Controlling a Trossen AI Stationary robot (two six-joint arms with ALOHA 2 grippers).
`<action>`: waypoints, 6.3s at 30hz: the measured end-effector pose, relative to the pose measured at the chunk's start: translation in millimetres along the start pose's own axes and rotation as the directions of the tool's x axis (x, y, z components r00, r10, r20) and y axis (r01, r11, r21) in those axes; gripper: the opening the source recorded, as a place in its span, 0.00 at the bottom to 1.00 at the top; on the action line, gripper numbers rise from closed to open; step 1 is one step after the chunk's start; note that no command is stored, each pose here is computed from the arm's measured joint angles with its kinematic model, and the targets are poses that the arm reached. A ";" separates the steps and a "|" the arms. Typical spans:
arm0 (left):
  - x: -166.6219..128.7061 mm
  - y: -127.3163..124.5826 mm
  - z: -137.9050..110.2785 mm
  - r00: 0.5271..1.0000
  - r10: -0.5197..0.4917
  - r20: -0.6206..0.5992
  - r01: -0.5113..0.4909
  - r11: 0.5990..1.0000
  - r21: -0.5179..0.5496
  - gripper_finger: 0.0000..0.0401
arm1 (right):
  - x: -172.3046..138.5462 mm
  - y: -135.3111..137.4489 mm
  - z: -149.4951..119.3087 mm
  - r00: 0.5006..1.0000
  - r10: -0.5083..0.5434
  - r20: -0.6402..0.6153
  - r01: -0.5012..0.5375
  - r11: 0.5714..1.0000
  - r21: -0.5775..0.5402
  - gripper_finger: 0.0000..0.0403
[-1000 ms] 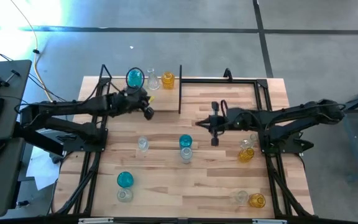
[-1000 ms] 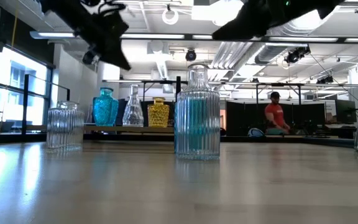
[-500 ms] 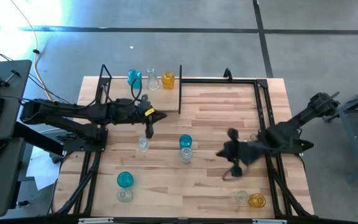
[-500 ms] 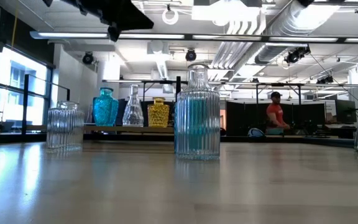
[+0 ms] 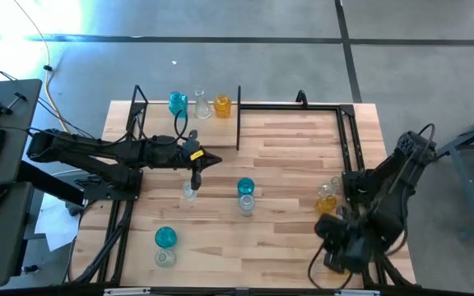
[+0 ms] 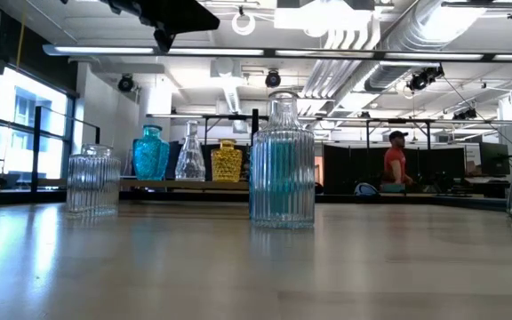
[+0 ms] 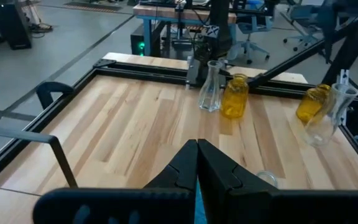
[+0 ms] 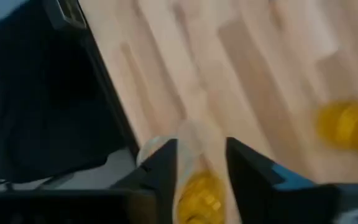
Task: Sort vases onto shelf
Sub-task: Put the transparent vase on the shelf
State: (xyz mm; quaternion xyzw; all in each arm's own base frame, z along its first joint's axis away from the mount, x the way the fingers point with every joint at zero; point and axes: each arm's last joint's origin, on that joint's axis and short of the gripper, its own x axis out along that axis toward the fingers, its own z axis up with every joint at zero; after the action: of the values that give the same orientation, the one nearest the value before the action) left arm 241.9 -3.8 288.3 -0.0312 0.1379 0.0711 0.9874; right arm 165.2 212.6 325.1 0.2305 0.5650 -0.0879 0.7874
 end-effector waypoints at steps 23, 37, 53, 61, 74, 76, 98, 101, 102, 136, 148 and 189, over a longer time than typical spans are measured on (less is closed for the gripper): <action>0.9 1.0 -2.7 1.000 0.007 -0.027 -0.006 1.000 0.018 0.00 | 71.2 8.4 -3.7 0.961 -0.094 -0.261 0.118 0.990 0.080 0.48; 20.1 -6.0 -13.6 0.995 -0.066 -0.073 0.065 0.998 -0.020 0.00 | 72.7 6.2 26.3 0.965 -0.030 -0.262 0.011 0.997 -0.074 0.04; 58.7 -17.9 -31.0 0.945 -0.320 -0.066 0.323 0.946 0.031 0.01 | 14.5 -2.6 100.7 0.980 0.044 -0.192 -0.081 0.979 -0.189 0.02; 62.2 -24.2 -35.1 0.940 -0.334 -0.075 0.336 0.942 0.018 0.08 | 19.8 20.7 64.5 0.975 0.019 -0.223 -0.039 0.996 -0.085 0.25; 56.4 -42.0 -36.0 0.922 -0.378 -0.080 0.382 0.924 0.030 0.12 | 85.6 25.6 54.0 0.952 -0.115 -0.285 0.083 0.989 -0.122 0.39; 56.2 -42.5 -36.0 0.922 -0.380 -0.080 0.383 0.923 0.031 0.12 | 89.0 24.2 58.0 0.951 -0.122 -0.284 0.086 0.987 -0.138 0.35; 56.0 -41.5 -40.8 0.916 -0.378 -0.130 0.395 0.906 0.150 0.12 | 71.7 12.4 111.1 0.941 -0.065 -0.333 -0.046 0.948 -0.316 0.00; 55.7 -42.6 -40.9 0.912 -0.388 -0.131 0.405 0.902 0.148 0.12 | 54.4 10.7 125.8 0.951 -0.051 -0.306 -0.059 0.939 -0.339 0.00; 55.2 -44.0 -41.1 0.907 -0.400 -0.132 0.417 0.898 0.142 0.12 | 46.8 10.0 130.6 0.954 -0.046 -0.296 -0.062 0.935 -0.348 0.00; 141.2 -117.4 -9.2 0.840 -0.541 0.045 0.542 0.839 -0.049 0.61 | -4.7 2.0 180.8 0.999 0.042 -0.034 -0.054 0.782 -0.621 0.00; 142.2 -116.7 0.3 0.834 -0.547 0.070 0.550 0.835 -0.021 0.61 | -4.6 -2.2 190.3 0.999 0.053 0.004 -0.038 0.774 -0.632 0.00; 149.2 -109.8 -11.2 0.849 -0.529 -0.016 0.529 0.848 0.045 0.40 | -27.9 -0.5 201.5 0.983 0.047 0.176 0.078 0.764 -0.640 0.31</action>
State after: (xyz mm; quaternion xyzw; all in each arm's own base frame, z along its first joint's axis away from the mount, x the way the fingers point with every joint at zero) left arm 397.3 -93.5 240.8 -0.0442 0.1273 -0.2066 0.9691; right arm 326.5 115.6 402.4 -0.0672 0.4884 0.0843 0.8659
